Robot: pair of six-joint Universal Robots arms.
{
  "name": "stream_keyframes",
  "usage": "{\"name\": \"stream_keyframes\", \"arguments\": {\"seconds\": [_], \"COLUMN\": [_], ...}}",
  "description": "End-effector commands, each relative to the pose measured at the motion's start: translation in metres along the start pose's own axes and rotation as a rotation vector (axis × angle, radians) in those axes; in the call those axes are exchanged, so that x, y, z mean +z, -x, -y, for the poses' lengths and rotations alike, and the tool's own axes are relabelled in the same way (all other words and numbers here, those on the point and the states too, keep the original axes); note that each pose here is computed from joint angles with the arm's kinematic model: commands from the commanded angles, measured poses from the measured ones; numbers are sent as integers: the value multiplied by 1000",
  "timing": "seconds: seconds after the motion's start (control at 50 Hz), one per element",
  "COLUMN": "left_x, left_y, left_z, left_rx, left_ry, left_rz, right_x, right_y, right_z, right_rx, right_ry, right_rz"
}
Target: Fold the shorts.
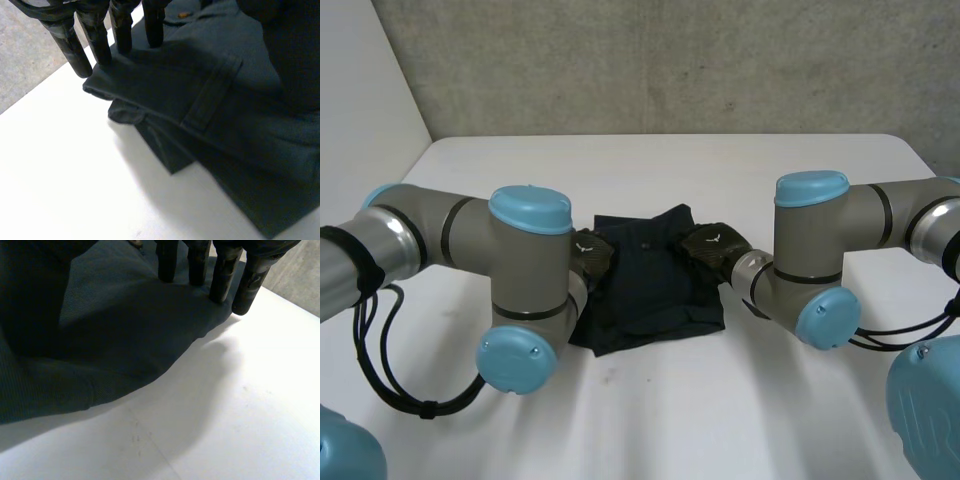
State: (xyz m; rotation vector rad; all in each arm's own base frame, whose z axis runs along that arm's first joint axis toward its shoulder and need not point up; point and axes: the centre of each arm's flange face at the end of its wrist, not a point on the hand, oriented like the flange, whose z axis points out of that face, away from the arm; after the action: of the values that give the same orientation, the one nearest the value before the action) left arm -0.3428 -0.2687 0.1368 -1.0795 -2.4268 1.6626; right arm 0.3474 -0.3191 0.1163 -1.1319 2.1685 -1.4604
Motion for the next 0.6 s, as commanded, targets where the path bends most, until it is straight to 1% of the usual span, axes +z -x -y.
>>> {"name": "stream_keyframes", "arguments": {"seconds": [0.02,0.08,0.16,0.18,0.24,0.26,0.28,0.32,0.34,0.36,0.4,0.42,0.44,0.48,0.52,0.6], "left_x": [4,-2,-27,-33,-56,-63,-78,-92,-100,-114,-128,-134,-144,-153,-159,-163], "left_y": [4,2,18,23,46,52,66,81,90,109,127,135,149,158,161,157], "left_z": [-4,8,47,54,84,92,106,119,125,133,137,137,136,133,127,125], "left_rx": [34,18,-16,-33,-124,-149,-203,-255,-280,-326,-364,-381,-404,-423,-429,-425], "left_ry": [-4,-53,-169,-190,-281,-305,-354,-401,-425,-462,-475,-472,-451,-420,-364,-341], "left_rz": [-55,-108,-103,-97,-58,-48,-26,-2,15,51,87,107,136,156,148,106], "right_x": [-9,-17,-38,-49,-67,-81,-89,-105,-121,-129,-145,-159,-166,-178,-188,-195], "right_y": [-5,-7,-12,-15,-23,-27,-30,-35,-40,-44,-54,-65,-69,-75,-77,-75], "right_z": [18,33,61,75,96,111,117,129,139,144,150,154,154,152,150,149], "right_rx": [-11,-19,-23,-27,-23,-6,7,31,49,58,72,84,89,100,107,108], "right_ry": [-41,-75,-141,-178,-246,-292,-311,-347,-376,-387,-402,-405,-399,-381,-352,-337], "right_rz": [-17,-22,-47,-63,-114,-158,-180,-231,-283,-312,-379,-442,-469,-508,-515,-494]}}
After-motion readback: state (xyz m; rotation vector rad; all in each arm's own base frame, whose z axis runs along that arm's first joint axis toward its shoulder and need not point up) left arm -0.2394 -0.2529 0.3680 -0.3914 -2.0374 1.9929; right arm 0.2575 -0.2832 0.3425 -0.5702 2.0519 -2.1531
